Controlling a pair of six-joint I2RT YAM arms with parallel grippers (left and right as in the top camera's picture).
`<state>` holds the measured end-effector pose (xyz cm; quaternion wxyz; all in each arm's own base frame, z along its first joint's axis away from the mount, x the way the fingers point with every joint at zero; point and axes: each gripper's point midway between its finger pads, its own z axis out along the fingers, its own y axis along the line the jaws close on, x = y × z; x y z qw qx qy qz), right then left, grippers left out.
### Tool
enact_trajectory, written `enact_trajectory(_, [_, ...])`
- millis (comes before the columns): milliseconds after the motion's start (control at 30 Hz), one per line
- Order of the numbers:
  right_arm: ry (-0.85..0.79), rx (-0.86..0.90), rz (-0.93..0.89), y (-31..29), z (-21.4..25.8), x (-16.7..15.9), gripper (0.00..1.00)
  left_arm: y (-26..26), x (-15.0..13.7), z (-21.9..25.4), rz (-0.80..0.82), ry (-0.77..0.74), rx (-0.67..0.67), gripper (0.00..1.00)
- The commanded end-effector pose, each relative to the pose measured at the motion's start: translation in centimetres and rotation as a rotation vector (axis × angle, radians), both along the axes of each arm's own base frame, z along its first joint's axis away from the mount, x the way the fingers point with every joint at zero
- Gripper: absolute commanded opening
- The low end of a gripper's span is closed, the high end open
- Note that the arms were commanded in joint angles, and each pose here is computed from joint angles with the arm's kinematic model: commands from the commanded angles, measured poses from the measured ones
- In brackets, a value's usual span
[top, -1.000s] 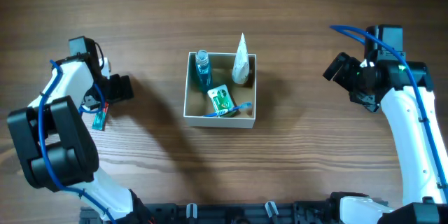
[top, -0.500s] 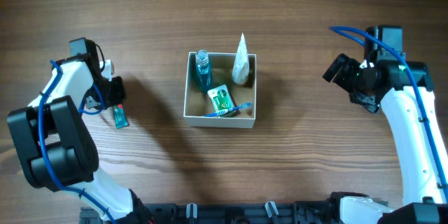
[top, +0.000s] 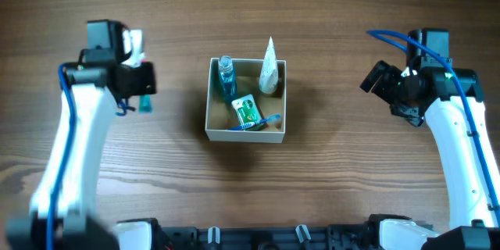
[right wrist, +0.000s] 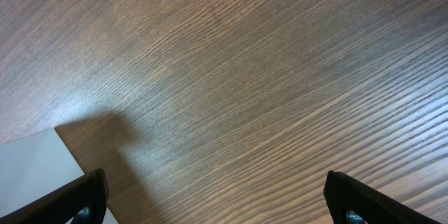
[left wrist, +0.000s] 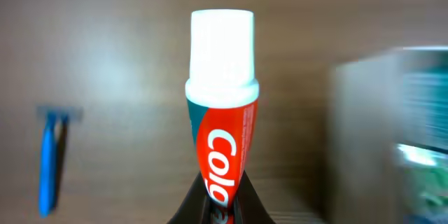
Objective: Pack container
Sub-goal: 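Grasp the red-and-white toothpaste tube with the left gripper, then place the toothpaste tube into the box with the left gripper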
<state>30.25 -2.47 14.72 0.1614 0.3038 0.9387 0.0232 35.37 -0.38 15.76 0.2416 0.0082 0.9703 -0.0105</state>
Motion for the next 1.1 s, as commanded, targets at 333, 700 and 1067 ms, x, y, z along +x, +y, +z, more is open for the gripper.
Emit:
enact_trajectory(333, [0.007,-0.026,0.000,-0.5,-0.3,0.0,1.00,-22.4,-8.6,2.7,-1.213,-0.195,0.252,0.04])
enact_trajectory(700, [0.017,-0.032,0.018,-0.5,-0.4,-0.2,1.00,-20.3,-3.8,-3.0,-1.084,-0.058,0.416,0.92])
enact_trajectory(1067, [0.014,-0.034,0.025,-0.5,-0.4,-0.1,1.00,7.4,-1.7,9.8,0.182,-0.302,0.221,1.00])
